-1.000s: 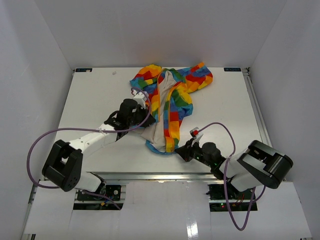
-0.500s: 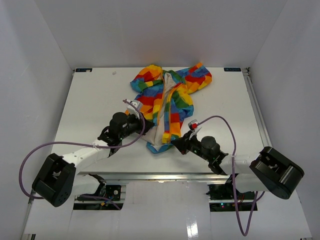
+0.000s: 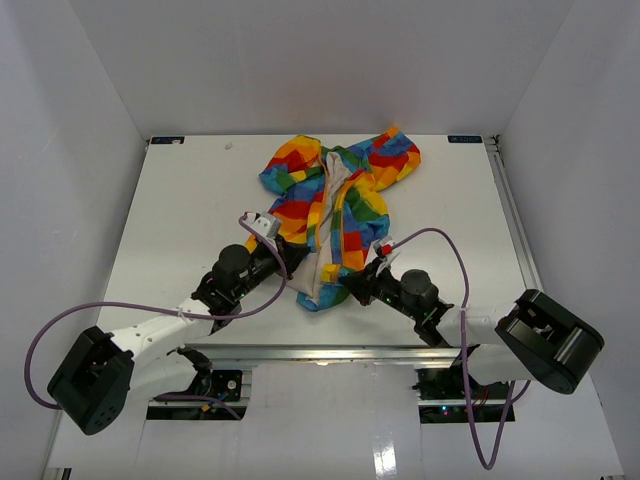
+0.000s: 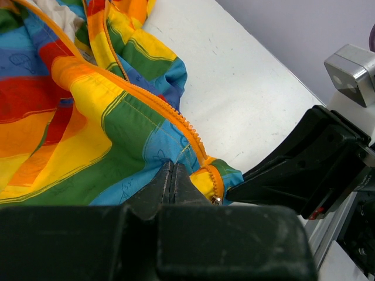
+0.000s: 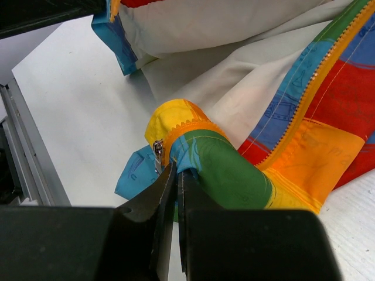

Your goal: Zip up the jacket

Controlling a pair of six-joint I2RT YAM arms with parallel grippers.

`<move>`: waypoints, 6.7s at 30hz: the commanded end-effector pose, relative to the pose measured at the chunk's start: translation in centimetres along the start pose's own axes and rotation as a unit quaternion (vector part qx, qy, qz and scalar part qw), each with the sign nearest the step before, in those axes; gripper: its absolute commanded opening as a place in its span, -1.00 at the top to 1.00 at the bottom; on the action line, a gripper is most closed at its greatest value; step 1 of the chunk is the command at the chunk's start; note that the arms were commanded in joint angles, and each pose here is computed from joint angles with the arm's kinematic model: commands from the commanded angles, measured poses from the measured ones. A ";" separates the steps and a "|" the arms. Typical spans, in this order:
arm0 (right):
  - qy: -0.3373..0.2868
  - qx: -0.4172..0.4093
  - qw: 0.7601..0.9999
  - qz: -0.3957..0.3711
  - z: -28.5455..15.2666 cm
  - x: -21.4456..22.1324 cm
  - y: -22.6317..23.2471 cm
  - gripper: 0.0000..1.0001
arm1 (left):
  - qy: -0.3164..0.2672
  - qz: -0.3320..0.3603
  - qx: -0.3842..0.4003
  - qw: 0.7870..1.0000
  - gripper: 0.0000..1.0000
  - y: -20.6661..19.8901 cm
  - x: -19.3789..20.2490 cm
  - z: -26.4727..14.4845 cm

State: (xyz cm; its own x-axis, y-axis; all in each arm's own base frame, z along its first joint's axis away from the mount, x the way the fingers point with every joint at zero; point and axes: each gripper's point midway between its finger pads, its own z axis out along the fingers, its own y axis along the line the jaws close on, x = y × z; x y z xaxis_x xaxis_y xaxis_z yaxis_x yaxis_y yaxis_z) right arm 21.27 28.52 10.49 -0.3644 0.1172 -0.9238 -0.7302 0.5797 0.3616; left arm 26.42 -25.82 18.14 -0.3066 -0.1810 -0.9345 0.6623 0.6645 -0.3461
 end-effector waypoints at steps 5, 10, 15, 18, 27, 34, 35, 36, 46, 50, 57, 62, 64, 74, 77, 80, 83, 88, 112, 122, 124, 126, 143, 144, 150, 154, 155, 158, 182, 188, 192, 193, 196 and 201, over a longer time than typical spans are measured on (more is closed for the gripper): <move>-0.068 -0.030 0.997 -0.020 1.0 -5.2 2.1 0.84 | -0.060 0.007 -0.024 0.998 1.00 -0.1 -1.9 -1.1; -0.057 -0.025 0.998 -0.021 1.5 -5.4 2.1 0.84 | -0.067 0.024 -0.027 0.997 1.00 -0.3 -1.2 -1.9; -0.047 -0.039 0.998 -0.024 1.4 -5.2 2.6 0.85 | -0.063 0.049 -0.016 0.997 1.00 -1.3 -0.5 -2.3; -0.044 -0.048 0.998 -0.025 1.0 -4.8 2.9 0.85 | -0.065 0.059 -0.017 0.996 1.00 -1.6 -0.3 -2.6; -0.041 -0.106 0.993 -0.038 0.0 -4.4 4.8 0.85 | -0.054 0.097 -0.011 0.994 1.00 -2.6 1.0 -3.0; -0.045 -0.129 0.990 -0.025 -0.7 -4.5 5.7 0.84 | -0.065 0.108 -0.014 0.992 1.00 -2.3 1.1 -3.7; -0.044 -0.130 0.990 -0.024 -0.7 -4.4 5.7 0.85 | -0.063 0.110 -0.011 0.992 1.00 -2.4 1.2 -3.7; -0.044 -0.133 0.990 -0.025 -0.6 -4.5 5.9 0.85 | -0.060 0.112 -0.005 0.992 1.00 -2.6 1.5 -3.6; -0.042 -0.132 0.990 -0.015 -0.6 -4.6 5.9 0.84 | -0.055 0.120 0.030 0.991 1.00 -3.8 2.0 -3.7; -0.043 -0.129 0.991 -0.009 -0.3 -4.9 6.0 0.85 | -0.057 0.125 0.036 0.990 1.00 -4.0 1.9 -3.8; -0.040 -0.115 0.993 0.000 -0.1 -5.2 5.6 0.84 | -0.046 0.132 0.043 0.989 1.00 -4.4 2.4 -3.4; -0.042 -0.108 0.993 0.006 -0.1 -5.3 5.4 0.85 | -0.042 0.134 0.038 0.989 1.00 -4.3 2.7 -3.3; -0.043 -0.107 0.993 0.009 -0.2 -5.2 5.4 0.84 | -0.042 0.135 0.039 0.989 1.00 -4.4 2.7 -3.3; -0.044 -0.118 0.992 0.017 -0.4 -5.2 5.8 0.84 | -0.035 0.138 0.035 0.989 1.00 -4.2 3.1 -3.1; -0.045 -0.124 0.991 0.019 -0.5 -5.4 6.1 0.85 | -0.034 0.140 0.036 0.989 1.00 -4.2 3.1 -3.0; -0.047 -0.124 0.991 0.019 -0.5 -5.4 6.0 0.84 | -0.033 0.141 0.043 0.989 1.00 -4.4 3.2 -3.1; -0.047 -0.120 0.991 0.019 -0.6 -5.4 5.8 0.84 | -0.037 0.140 0.048 0.988 1.00 -4.7 3.0 -3.2; -0.049 -0.114 0.992 0.018 -0.7 -5.4 5.3 0.85 | -0.046 0.140 0.065 0.987 1.00 -5.3 2.6 -3.7; -0.033 -0.140 0.990 -0.006 -1.8 -5.1 5.3 0.85 | -0.006 0.154 0.106 0.982 1.00 -6.8 3.7 -3.2; -0.008 -0.162 0.986 -0.031 -2.1 -4.1 5.5 0.84 | 0.017 0.159 0.130 0.979 1.00 -7.7 4.0 -3.1; -0.003 -0.166 0.985 -0.036 -2.1 -4.1 5.6 0.84 | 0.020 0.159 0.134 0.978 1.00 -7.8 4.1 -3.1; 0.003 -0.170 0.985 -0.039 -2.1 -3.9 5.6 0.85 | 0.021 0.166 0.153 0.974 1.00 -8.4 4.2 -3.4; -0.004 -0.209 0.975 -0.068 -2.6 -4.7 6.7 0.84 | 0.010 0.153 0.149 0.977 1.00 -8.9 2.1 -4.9; -0.004 -0.212 0.975 -0.069 -2.7 -4.7 6.8 0.84 | 0.008 0.153 0.149 0.977 1.00 -8.9 2.0 -5.0; -0.008 -0.245 0.966 -0.081 -3.9 -4.5 7.8 0.85 | -0.006 0.161 0.133 0.978 1.00 -8.2 1.6 -5.4; -0.008 -0.261 0.961 -0.087 -4.3 -4.4 8.2 0.85 | -0.014 0.167 0.133 0.977 1.00 -8.0 1.4 -5.9; -0.007 -0.265 0.960 -0.088 -4.4 -4.3 8.4 0.85 | -0.017 0.167 0.132 0.977 1.00 -8.0 1.3 -6.0; -0.010 -0.275 0.957 -0.089 -4.7 -4.5 8.7 0.85 | -0.024 0.167 0.135 0.976 1.00 -8.1 1.0 -6.3; -0.019 -0.297 0.951 -0.081 -5.1 -5.8 9.1 0.84 | 0.019 0.174 0.199 0.964 1.00 -9.8 3.3 -6.7; -0.019 -0.300 0.950 -0.078 -5.3 -5.8 9.1 0.84 | 0.013 0.173 0.191 0.966 1.00 -9.6 3.1 -6.8; -0.017 -0.300 0.951 -0.074 -5.2 -5.6 9.0 0.85 | 0.009 0.173 0.193 0.966 1.00 -9.7 3.0 -6.9; -0.016 -0.299 0.951 -0.072 -5.2 -5.6 8.9 0.85 | 0.009 0.173 0.195 0.965 1.00 -9.7 3.0 -6.9; -0.017 -0.296 0.953 -0.067 -5.3 -5.8 8.6 0.84 | 0.011 0.174 0.197 0.965 1.00 -9.7 3.1 -6.9; -0.022 -0.299 0.952 -0.061 -5.4 -6.2 8.6 0.84 | 0.015 0.174 0.202 0.964 1.00 -9.9 3.4 -6.9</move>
State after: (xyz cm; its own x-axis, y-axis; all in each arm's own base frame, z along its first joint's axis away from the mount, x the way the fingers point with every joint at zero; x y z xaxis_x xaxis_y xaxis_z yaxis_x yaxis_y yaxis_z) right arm 14.13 28.44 18.31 -0.2811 0.0722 -0.9570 -0.9566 0.0593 0.2855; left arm 14.90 -27.73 18.97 -0.0465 0.0287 -0.9985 0.9230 0.3834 -0.0320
